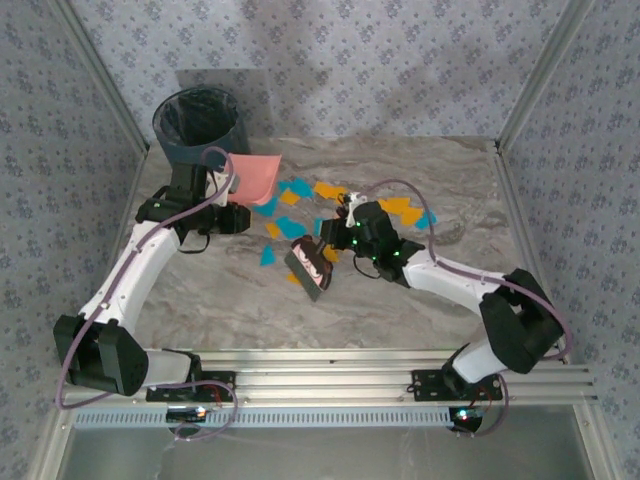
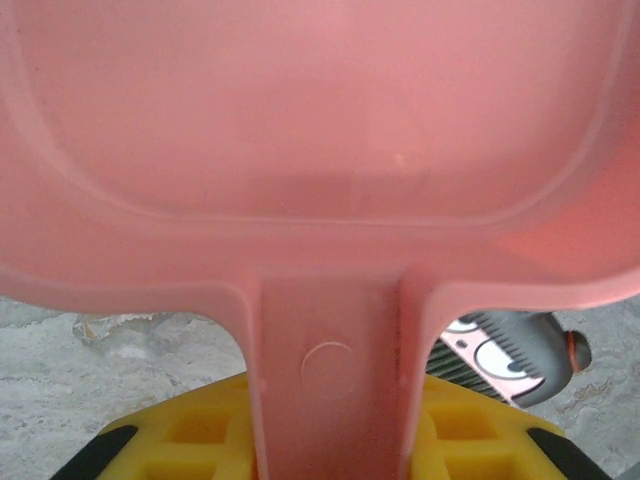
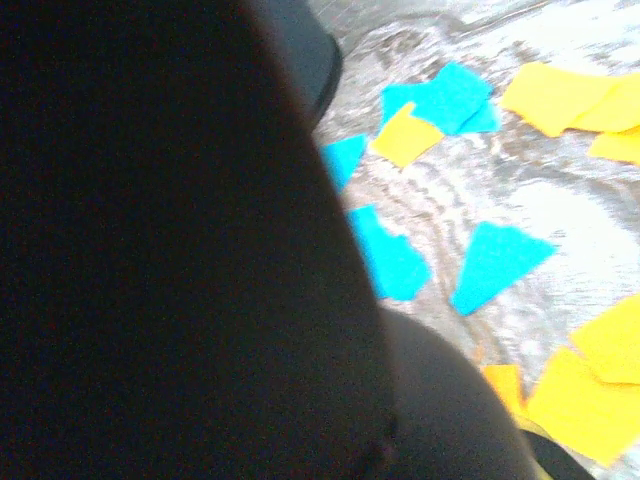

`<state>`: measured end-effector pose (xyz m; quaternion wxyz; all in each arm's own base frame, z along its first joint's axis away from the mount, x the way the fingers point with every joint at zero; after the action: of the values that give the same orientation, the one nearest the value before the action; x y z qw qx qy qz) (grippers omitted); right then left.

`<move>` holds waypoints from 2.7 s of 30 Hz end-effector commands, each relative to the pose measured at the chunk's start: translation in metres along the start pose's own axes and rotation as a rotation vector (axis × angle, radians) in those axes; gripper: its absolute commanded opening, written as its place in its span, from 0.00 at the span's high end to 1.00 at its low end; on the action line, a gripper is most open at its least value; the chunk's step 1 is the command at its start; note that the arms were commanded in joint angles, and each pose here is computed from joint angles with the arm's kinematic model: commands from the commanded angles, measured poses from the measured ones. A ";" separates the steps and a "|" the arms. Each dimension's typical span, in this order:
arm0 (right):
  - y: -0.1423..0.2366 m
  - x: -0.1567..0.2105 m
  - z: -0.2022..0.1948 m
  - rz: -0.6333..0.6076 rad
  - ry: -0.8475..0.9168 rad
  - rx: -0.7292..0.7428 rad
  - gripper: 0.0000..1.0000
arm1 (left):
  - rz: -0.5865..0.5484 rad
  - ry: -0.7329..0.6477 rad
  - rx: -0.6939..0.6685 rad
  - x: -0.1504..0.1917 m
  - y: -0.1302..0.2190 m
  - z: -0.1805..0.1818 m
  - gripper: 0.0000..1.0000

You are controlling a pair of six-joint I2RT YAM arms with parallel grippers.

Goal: Sweep away the paper scraps from the table

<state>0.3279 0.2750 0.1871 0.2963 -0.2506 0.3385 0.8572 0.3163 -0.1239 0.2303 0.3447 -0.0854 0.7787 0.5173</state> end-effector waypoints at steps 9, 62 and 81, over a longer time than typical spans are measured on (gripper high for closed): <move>0.051 -0.021 -0.058 -0.138 0.050 0.277 1.00 | -0.015 -0.037 0.008 0.001 0.008 -0.007 1.00; 0.037 -0.082 -0.121 -0.281 -0.308 0.277 1.00 | 0.050 -0.065 0.000 0.012 -0.001 -0.010 1.00; 0.100 -0.071 -0.127 -0.346 -0.299 0.429 1.00 | 0.119 -0.126 0.009 0.022 -0.012 -0.024 1.00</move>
<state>0.3461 0.0989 0.1883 0.5354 -0.0985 0.4180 0.7273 0.2995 -0.1436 0.2144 0.3570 -0.0225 0.7672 0.5324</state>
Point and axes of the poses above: each hand's point on the last joint's axis, 136 mm out from that joint toward the fingers, its own y axis back along the fingers, its own z axis along the line the jaws close on, x = y × z, the point moved 2 cm from there along y, back along the fingers, and after that the axes turned 11 degrees about -y, right-handed, at the moved point
